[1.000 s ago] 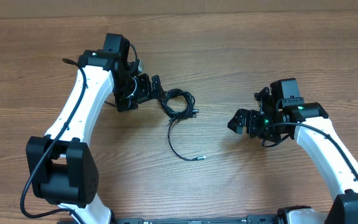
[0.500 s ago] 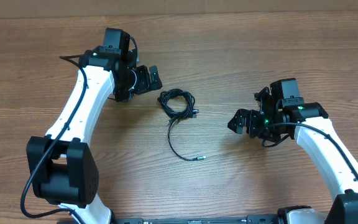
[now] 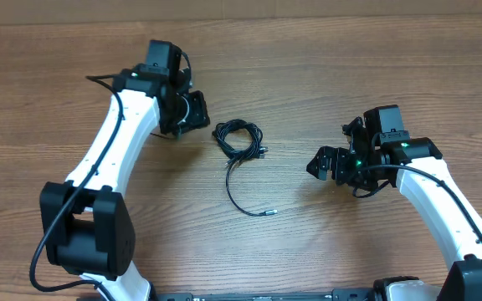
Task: Untangle cables
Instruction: 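Grasp the coil with the left gripper and lift it upward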
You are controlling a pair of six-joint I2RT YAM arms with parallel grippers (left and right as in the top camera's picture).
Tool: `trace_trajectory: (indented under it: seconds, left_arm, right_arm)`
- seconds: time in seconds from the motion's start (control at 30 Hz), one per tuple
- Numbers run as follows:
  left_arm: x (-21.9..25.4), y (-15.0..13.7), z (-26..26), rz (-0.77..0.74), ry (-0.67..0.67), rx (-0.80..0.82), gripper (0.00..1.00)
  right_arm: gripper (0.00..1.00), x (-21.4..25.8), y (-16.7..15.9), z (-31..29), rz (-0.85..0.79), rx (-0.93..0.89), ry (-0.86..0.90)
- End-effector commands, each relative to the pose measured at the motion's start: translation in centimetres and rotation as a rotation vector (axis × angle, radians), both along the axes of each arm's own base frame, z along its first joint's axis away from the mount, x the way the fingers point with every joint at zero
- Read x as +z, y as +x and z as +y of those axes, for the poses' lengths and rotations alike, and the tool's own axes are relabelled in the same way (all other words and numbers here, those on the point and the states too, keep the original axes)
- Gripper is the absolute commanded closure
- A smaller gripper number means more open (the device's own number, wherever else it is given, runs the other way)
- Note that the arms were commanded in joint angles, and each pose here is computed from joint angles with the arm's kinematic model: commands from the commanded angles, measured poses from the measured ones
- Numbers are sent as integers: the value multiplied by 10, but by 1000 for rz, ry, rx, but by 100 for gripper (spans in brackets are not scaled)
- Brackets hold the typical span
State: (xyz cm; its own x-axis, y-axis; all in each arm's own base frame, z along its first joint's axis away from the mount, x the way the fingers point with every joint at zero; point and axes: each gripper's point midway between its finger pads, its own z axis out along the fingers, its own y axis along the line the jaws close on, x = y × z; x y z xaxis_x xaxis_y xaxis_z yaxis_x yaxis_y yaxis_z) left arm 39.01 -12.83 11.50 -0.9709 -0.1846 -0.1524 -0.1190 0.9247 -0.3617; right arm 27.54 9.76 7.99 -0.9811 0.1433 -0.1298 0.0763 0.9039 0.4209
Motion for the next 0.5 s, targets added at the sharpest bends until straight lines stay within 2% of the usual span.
trace_trajectory:
  seconds: [0.0, 0.1, 0.2, 0.23, 0.33, 0.47]
  left_arm:
    - [-22, -15, -13, 46, 17, -19, 64]
    - [-41, -23, -22, 40, 56, -40, 64]
    - [-56, -21, -20, 13, 112, 5, 56]
    - [-59, -20, -21, 4, 119, 19, 56]
    - [-66, -20, -23, -1, 116, 60, 69]
    - [-78, -14, -28, -56, 108, 86, 69]
  right_arm:
    - [0, 5, 5, 2, -17, 4, 8]
    - [0, 5, 5, 2, -17, 4, 8]
    - [0, 5, 5, 2, -17, 4, 8]
    - [0, 5, 5, 2, -17, 4, 8]
    - [0, 5, 5, 2, -17, 4, 8]
    - [0, 5, 5, 2, -17, 4, 8]
